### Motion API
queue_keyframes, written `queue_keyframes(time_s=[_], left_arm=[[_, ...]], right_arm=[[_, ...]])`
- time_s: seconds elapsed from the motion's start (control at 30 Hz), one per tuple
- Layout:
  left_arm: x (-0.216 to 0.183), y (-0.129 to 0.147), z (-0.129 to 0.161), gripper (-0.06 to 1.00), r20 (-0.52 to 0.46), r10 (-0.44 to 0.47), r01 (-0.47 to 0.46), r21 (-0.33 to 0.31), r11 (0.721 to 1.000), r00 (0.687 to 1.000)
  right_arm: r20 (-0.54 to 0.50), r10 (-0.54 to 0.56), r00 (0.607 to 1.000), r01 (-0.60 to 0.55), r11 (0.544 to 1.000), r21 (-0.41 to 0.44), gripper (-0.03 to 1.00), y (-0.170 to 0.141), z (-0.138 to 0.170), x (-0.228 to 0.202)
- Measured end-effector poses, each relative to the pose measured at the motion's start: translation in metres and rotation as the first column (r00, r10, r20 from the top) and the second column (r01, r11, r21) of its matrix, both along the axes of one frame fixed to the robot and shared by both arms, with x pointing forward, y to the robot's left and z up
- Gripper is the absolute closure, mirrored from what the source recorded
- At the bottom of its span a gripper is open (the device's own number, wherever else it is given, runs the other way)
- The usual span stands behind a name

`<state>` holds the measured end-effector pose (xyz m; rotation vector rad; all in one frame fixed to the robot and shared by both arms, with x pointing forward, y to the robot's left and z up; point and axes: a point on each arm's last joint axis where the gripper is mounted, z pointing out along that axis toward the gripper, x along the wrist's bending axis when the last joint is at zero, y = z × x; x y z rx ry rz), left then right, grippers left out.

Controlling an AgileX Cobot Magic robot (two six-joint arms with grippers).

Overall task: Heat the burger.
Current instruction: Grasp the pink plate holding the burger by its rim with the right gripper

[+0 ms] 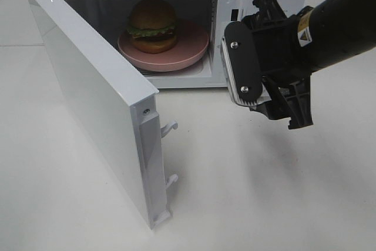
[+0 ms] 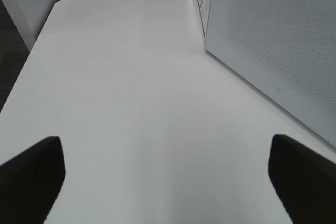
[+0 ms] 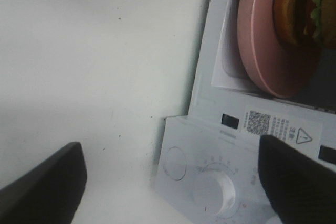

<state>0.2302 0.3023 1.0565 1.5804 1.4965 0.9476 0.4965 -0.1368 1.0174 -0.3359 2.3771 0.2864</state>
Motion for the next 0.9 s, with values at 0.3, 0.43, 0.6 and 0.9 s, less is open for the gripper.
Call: queue_keyframes(time_s=[0.3, 0.43, 0.6, 0.9], left_arm=[[0.0, 0.0, 0.0, -0.03, 0.0, 0.0, 0.0, 0.0, 1.0, 1.0], [0.0, 0.0, 0.0, -0.03, 0.0, 0.0, 0.0, 0.0, 1.0, 1.0], [0.0, 0.0, 0.0, -0.03, 0.0, 0.0, 0.0, 0.0, 1.0, 1.0], [0.0, 0.0, 0.0, -0.03, 0.0, 0.0, 0.0, 0.0, 1.0, 1.0]], right_arm=[[0.032, 0.014, 0.999, -0.015, 0.999, 0.035, 0.11, 0.024, 0.001, 0.032], [0.048, 0.019, 0.999, -0.021, 0.999, 0.048, 0.11, 0.031, 0.001, 0.042], [0.096, 0.033, 0.995, -0.042, 0.995, 0.089, 0.11, 0.043, 0.0, 0.057], [0.069, 0.043, 0.997, -0.048, 0.996, 0.074, 0.11, 0.054, -0.024, 0.072]])
